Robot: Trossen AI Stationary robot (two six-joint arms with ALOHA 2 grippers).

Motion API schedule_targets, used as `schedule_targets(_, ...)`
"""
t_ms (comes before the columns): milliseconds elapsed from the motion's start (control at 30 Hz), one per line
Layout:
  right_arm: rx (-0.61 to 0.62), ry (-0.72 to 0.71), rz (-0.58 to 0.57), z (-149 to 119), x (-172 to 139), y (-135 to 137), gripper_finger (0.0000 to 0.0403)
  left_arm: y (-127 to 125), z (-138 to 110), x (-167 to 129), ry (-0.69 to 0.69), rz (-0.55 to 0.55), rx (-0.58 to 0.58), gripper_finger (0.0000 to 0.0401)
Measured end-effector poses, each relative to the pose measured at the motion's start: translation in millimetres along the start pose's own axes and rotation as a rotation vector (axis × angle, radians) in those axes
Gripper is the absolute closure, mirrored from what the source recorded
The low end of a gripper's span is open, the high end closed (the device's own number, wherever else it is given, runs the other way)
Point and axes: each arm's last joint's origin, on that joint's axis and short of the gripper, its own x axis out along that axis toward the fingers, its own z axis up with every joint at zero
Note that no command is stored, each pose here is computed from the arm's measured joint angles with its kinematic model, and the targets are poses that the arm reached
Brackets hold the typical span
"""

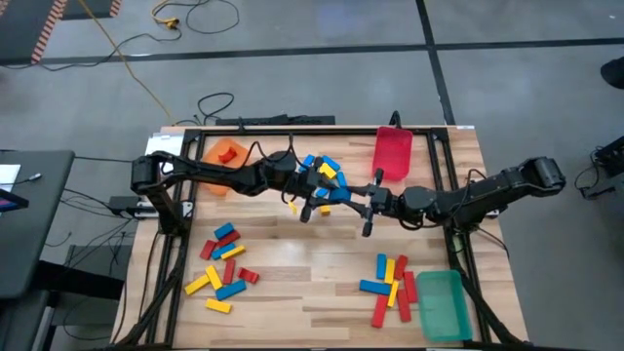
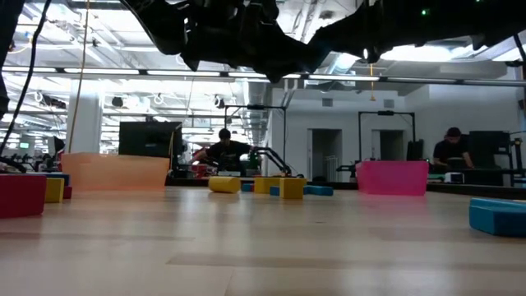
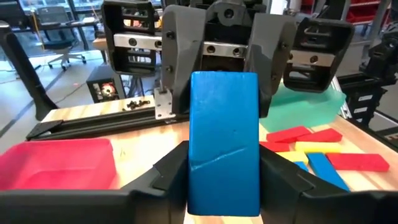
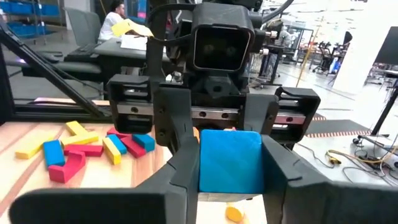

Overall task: Sort blocks
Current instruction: Put the blue block into the red bin

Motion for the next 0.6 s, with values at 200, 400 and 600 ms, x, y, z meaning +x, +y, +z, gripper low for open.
schedule_targets(200, -0.001, 0.115, -0.071, 13, 5, -14, 0.0286, 10, 2, -9, 0.061, 0.146, -0.015, 0.0174)
schedule_targets(400, 0.041, 0.315, -0.241, 26, 2, -53, 0.0286, 20, 2, -27, 0.197, 0.211, -0.054, 0.0141)
schedule_targets(600, 0.162, 0.526, -0.477, 19, -20, -109, 0.0286, 10, -13, -34, 0.349, 0.119, -0.115, 0.0137)
